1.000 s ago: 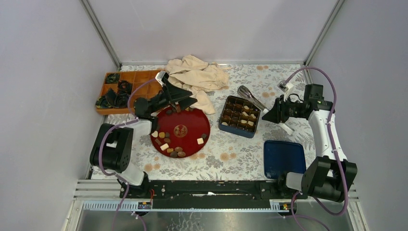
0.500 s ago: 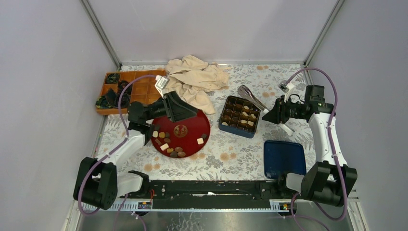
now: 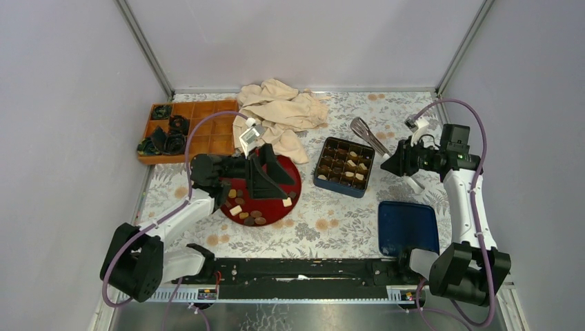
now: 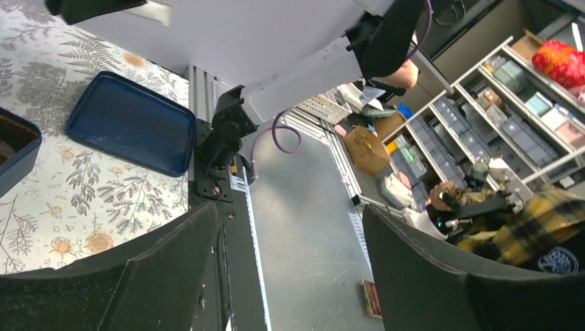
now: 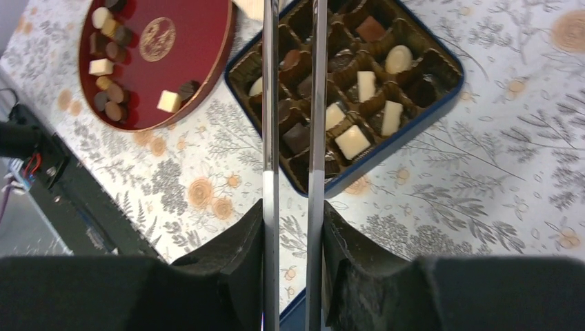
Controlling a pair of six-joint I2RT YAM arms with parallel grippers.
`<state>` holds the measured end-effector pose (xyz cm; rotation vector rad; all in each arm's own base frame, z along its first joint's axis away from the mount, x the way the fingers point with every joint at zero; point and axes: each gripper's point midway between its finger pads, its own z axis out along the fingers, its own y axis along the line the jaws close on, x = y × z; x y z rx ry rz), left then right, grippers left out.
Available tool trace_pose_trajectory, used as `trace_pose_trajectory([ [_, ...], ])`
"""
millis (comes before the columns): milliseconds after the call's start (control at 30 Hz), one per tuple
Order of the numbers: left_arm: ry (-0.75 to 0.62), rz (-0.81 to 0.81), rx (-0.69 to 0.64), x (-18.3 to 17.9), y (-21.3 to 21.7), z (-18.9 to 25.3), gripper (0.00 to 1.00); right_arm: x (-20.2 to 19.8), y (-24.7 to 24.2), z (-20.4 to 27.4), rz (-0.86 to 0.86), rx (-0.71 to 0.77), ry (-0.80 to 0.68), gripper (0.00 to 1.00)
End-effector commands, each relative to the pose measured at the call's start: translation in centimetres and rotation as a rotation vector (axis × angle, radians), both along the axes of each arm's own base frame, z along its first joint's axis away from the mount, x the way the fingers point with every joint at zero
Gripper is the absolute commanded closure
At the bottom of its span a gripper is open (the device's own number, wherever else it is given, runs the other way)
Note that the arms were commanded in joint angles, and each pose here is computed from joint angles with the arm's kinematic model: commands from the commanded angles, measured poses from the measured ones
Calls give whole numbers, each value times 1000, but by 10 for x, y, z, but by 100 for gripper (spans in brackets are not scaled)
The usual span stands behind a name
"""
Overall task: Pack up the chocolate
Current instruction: Place the clamp at the center of the board.
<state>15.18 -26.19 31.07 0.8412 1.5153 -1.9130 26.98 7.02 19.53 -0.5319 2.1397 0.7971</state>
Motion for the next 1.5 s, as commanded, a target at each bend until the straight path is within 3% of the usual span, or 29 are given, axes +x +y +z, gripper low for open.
trace_pose_trajectory([
  [0, -144, -79, -34, -21, 6, 11, 15, 15, -17, 9, -106, -35, -62, 64],
  [233, -173, 6, 23, 0, 0, -2, 16, 30, -44, 1, -263, -79, -60, 64],
  [300, -225, 214, 171, 37, -2, -22, 11, 34, -55, -3, -322, -98, -52, 64],
  [367, -305, 441, 416, 70, 12, -56, 8, 38, -63, -8, -375, -115, -44, 63],
  [467, -302, 599, 585, 92, 36, -80, 9, 44, -74, -14, -445, -132, -28, 64],
  [833, -272, 677, 640, 92, 51, -100, 9, 58, -105, -42, -646, -179, 42, 62],
  [1200, -247, 741, 673, 99, 61, -104, 9, 62, -111, -79, -635, -217, 156, 62],
  [1467, -232, 745, 671, 100, 62, -104, 9, 73, -139, -109, -685, -341, 193, 60],
])
